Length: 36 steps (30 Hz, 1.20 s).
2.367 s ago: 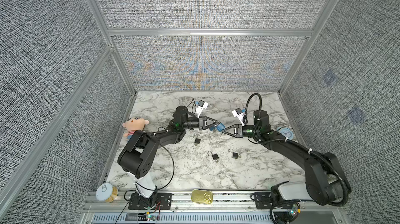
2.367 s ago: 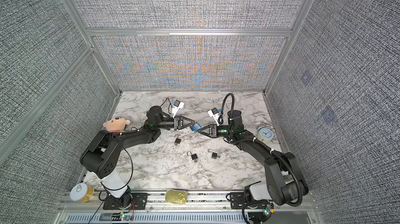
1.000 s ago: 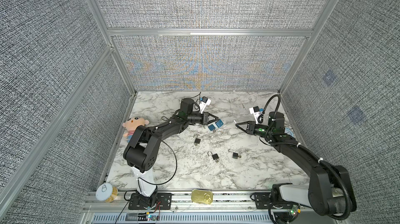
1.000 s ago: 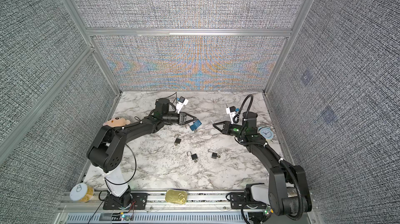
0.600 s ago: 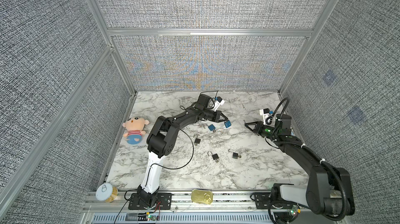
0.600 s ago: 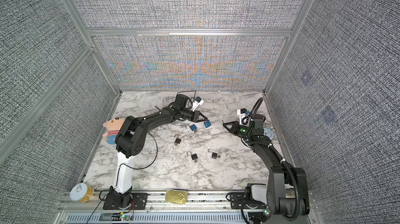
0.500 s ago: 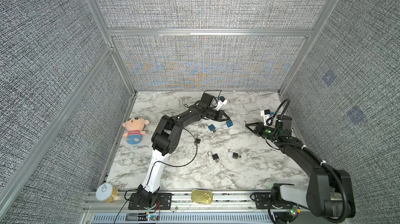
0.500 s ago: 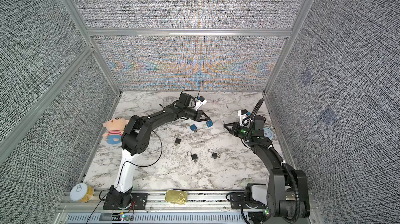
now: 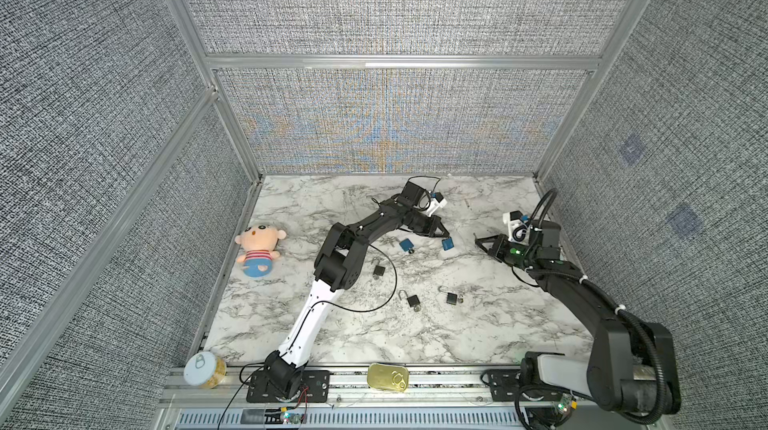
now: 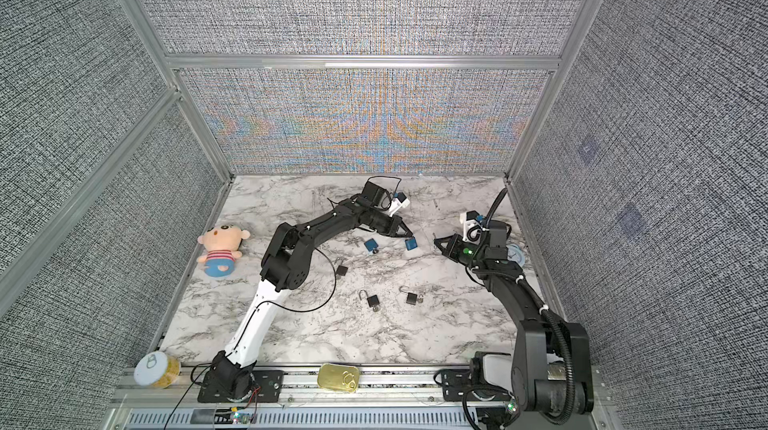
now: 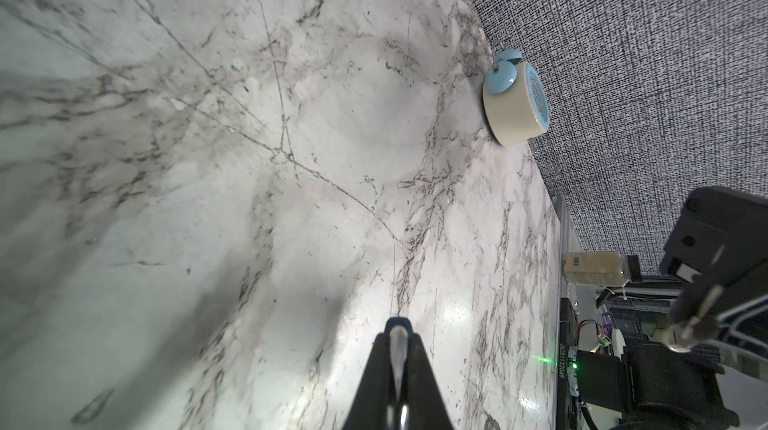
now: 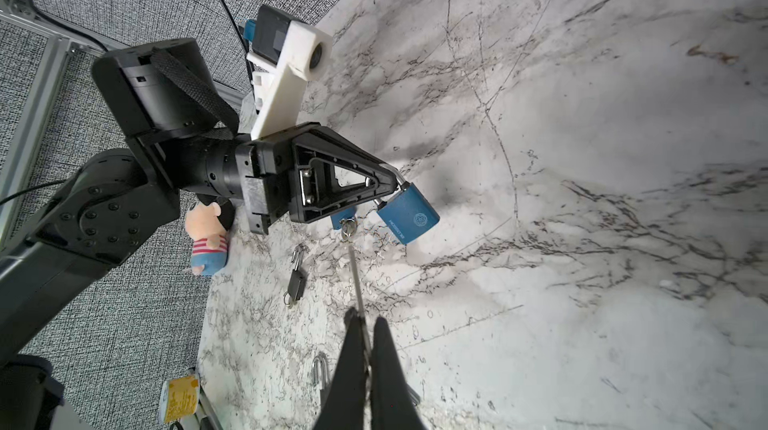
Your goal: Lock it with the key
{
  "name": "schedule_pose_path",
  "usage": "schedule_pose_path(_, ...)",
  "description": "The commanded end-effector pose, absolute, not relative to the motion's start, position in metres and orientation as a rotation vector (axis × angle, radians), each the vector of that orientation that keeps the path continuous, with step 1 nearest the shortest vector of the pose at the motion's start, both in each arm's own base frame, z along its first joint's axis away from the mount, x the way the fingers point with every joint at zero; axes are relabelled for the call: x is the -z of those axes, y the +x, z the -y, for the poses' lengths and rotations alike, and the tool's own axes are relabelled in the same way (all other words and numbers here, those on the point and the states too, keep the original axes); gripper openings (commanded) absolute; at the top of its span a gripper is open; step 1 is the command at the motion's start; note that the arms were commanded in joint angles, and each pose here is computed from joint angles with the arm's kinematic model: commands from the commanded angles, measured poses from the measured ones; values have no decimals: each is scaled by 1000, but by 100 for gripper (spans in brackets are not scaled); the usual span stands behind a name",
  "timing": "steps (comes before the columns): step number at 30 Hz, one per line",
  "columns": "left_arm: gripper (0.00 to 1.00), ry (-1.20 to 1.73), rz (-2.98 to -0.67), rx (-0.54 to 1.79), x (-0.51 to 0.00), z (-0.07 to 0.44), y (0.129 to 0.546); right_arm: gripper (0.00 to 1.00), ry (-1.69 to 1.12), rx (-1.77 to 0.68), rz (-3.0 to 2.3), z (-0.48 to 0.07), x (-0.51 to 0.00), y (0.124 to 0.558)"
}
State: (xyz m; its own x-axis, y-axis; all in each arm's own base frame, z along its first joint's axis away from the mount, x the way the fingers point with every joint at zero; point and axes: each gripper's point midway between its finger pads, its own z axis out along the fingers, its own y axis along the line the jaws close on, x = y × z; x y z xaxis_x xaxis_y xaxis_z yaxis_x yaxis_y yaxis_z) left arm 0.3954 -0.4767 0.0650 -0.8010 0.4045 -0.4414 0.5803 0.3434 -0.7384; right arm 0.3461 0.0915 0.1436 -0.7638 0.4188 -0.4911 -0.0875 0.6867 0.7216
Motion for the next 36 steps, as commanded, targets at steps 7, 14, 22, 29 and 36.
schedule_pose_path(7, 4, 915, -2465, 1403, -52, 476, 394, 0, 254, -992, -2257, -90, -137, 351)
schedule_pose_path(14, 22, 911, -2460, 1368, -51, 476, 399, 0, 266, -977, -2289, -91, -127, 353)
schedule_pose_path(22, 32, 863, -2460, 1271, -54, 470, 415, 0, 244, -894, -2365, -97, -110, 362)
schedule_pose_path(29, 32, 799, -2440, 1257, -65, 459, 430, 0, 220, -848, -2422, -106, -93, 378)
schedule_pose_path(36, 32, 734, -2396, 1222, -86, 439, 442, 0, 182, -821, -2456, -115, -80, 397)
